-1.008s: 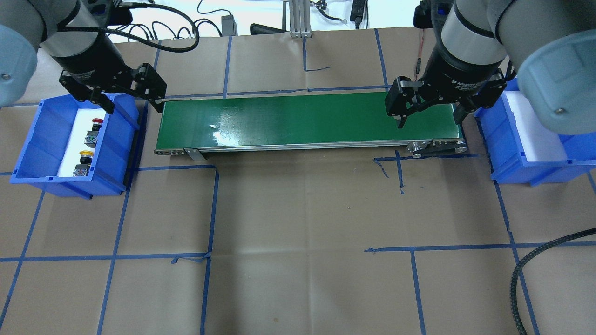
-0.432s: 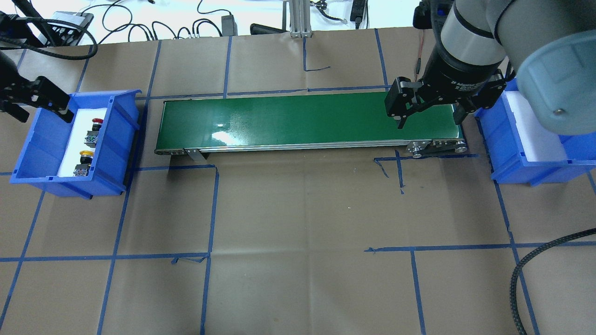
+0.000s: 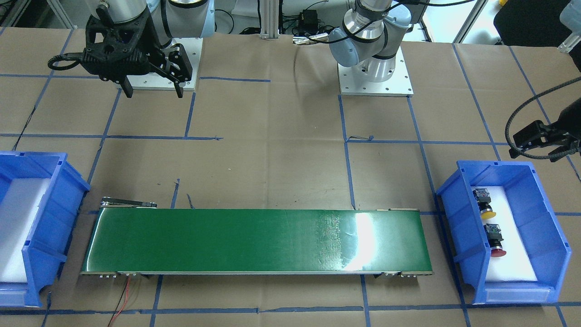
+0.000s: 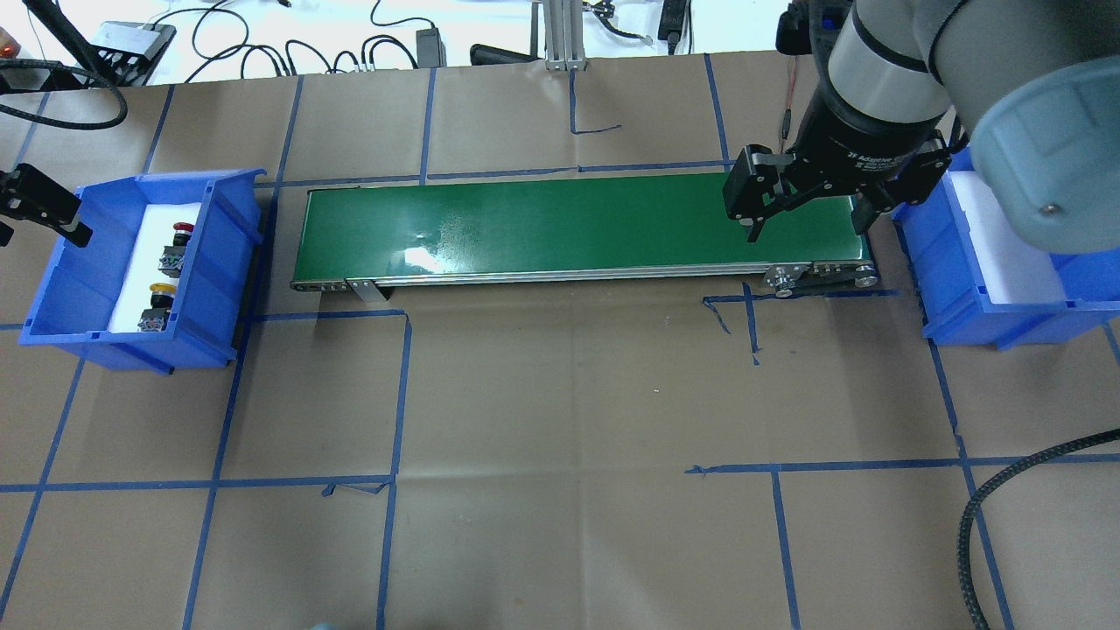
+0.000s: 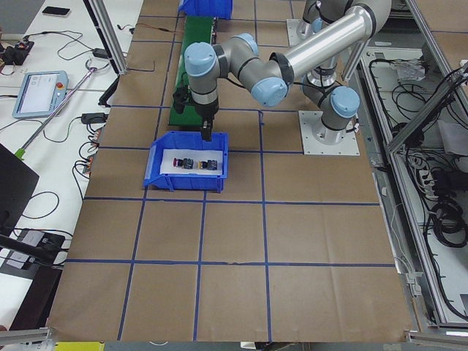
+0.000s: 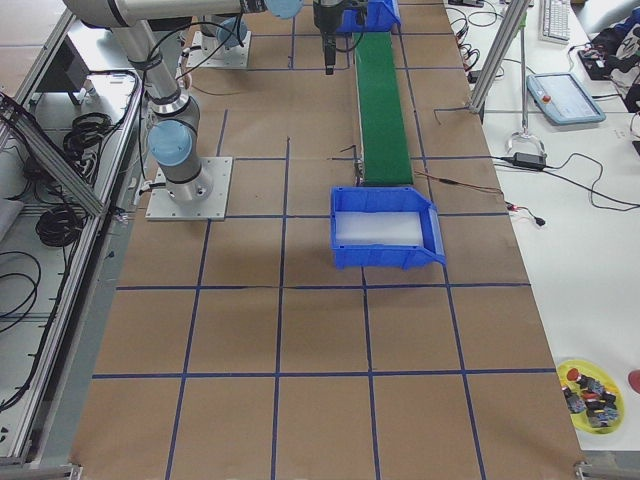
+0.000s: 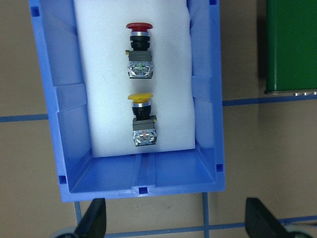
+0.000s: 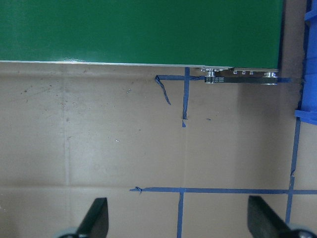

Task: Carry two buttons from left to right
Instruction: 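Move the left gripper into the bin and grasp the yellow-capped button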

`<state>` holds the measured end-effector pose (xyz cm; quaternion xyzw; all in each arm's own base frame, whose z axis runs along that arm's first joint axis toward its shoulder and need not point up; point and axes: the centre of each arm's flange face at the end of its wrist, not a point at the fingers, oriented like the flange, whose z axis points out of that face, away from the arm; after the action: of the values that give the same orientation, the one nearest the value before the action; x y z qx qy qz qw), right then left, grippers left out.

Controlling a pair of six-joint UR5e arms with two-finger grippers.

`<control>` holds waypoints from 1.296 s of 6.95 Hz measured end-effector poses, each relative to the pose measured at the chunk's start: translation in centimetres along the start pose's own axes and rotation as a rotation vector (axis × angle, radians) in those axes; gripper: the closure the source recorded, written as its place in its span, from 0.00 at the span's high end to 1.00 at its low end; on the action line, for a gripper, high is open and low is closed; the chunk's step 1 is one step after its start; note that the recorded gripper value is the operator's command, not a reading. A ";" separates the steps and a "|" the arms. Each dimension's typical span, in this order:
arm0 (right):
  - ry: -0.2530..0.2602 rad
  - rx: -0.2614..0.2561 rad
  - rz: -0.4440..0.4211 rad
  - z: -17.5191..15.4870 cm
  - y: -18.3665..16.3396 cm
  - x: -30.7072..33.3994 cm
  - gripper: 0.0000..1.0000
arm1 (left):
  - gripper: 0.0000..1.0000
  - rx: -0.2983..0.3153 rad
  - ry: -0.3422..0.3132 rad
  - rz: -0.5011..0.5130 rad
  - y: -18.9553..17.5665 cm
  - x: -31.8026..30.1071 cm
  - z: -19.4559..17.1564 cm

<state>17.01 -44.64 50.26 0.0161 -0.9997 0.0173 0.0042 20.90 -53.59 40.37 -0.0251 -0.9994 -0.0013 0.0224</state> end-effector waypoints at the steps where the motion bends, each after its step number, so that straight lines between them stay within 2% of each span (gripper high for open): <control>1: 0.000 0.001 0.000 0.0 0.0 0.0 1.00 | 0.99 0.020 -0.001 -0.014 -0.5 -0.8 1.8; 9: 0.000 0.001 0.000 0.0 0.0 0.0 1.00 | 0.99 0.081 -0.046 -0.040 0.1 -1.1 15.1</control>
<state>17.00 -44.68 50.26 0.0159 -0.9997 0.0180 0.0041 21.29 -53.47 25.20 -0.0044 -0.9992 0.0396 0.0004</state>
